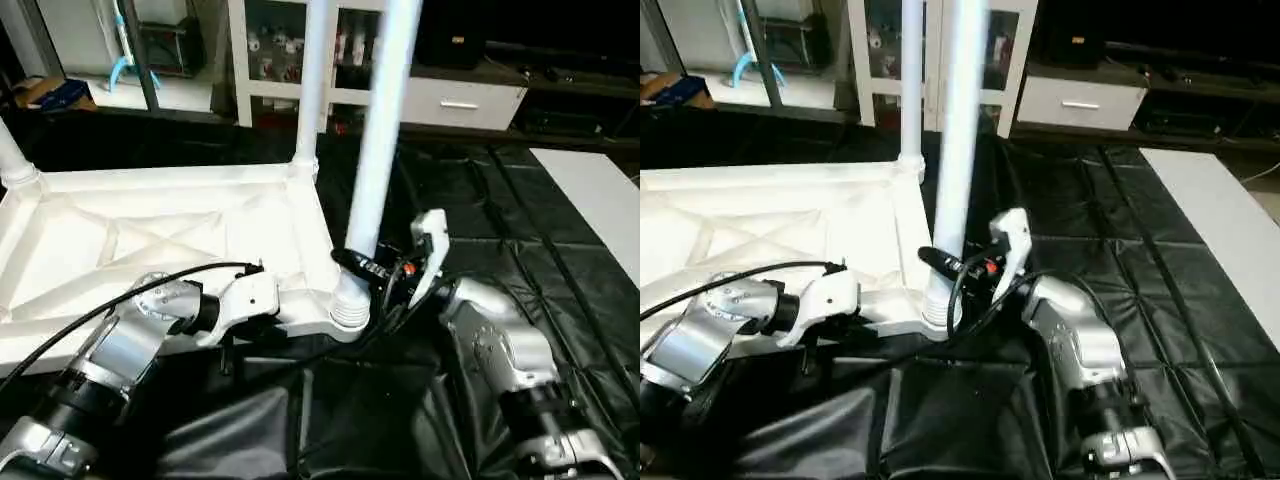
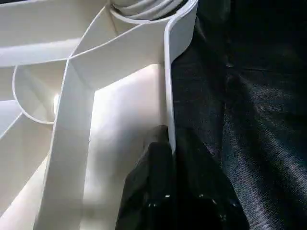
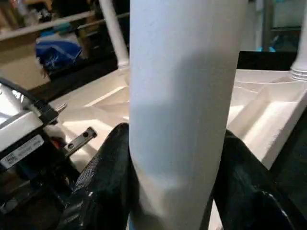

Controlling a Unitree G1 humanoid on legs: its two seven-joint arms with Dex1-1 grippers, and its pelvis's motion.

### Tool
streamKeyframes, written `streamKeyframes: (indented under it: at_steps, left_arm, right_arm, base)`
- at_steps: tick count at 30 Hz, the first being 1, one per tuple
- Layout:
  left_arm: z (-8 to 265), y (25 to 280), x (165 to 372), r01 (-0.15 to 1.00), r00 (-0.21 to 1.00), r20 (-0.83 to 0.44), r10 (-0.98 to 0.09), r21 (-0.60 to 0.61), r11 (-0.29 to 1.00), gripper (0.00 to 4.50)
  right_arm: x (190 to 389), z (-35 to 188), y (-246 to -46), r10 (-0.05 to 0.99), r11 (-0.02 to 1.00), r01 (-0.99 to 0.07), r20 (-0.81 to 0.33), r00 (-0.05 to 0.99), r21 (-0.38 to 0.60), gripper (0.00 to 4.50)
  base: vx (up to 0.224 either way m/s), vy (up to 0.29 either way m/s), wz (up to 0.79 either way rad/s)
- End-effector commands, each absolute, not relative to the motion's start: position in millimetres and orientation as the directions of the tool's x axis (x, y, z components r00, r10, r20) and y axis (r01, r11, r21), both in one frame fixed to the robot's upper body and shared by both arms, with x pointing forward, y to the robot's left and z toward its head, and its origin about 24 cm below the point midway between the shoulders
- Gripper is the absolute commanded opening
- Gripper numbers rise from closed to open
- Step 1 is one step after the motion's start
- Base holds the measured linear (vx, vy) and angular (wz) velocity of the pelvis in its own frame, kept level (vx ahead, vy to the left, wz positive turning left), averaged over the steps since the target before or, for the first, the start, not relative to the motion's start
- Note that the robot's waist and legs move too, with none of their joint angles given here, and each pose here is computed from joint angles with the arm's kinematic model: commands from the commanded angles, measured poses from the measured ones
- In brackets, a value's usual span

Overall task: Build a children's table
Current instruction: Pick table leg

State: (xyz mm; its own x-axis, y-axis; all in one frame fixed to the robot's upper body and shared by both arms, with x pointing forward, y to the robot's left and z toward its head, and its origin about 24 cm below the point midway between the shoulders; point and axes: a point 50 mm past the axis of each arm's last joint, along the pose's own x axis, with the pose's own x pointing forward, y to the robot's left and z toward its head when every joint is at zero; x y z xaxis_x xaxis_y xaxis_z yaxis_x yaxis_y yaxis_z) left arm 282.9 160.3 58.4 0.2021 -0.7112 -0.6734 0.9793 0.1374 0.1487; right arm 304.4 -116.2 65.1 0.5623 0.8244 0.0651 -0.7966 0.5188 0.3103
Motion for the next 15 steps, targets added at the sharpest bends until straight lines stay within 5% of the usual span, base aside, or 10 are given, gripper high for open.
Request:
streamKeyframes:
  at_steps: [1, 15]
  left_arm:
    - [52.8, 148.9, 275.5, 0.991, 0.131, -0.67, -0.731, 0.114, 0.073, 0.06]
    - [52.4, 152.0, 277.3, 0.988, 0.149, -0.678, -0.72, 0.127, 0.086, 0.06]
  right_arm:
    - [304.0, 54.3, -140.4, 0.742, 0.631, -0.704, 0.012, 0.67, 0.325, 1.81]
    - [271.4, 32.3, -141.1, 0.741, 0.656, -0.713, -0.027, 0.671, 0.247, 1.81]
  base:
    - [0.0, 0.0, 0.0]
    - [0.0, 0.0, 0.0]
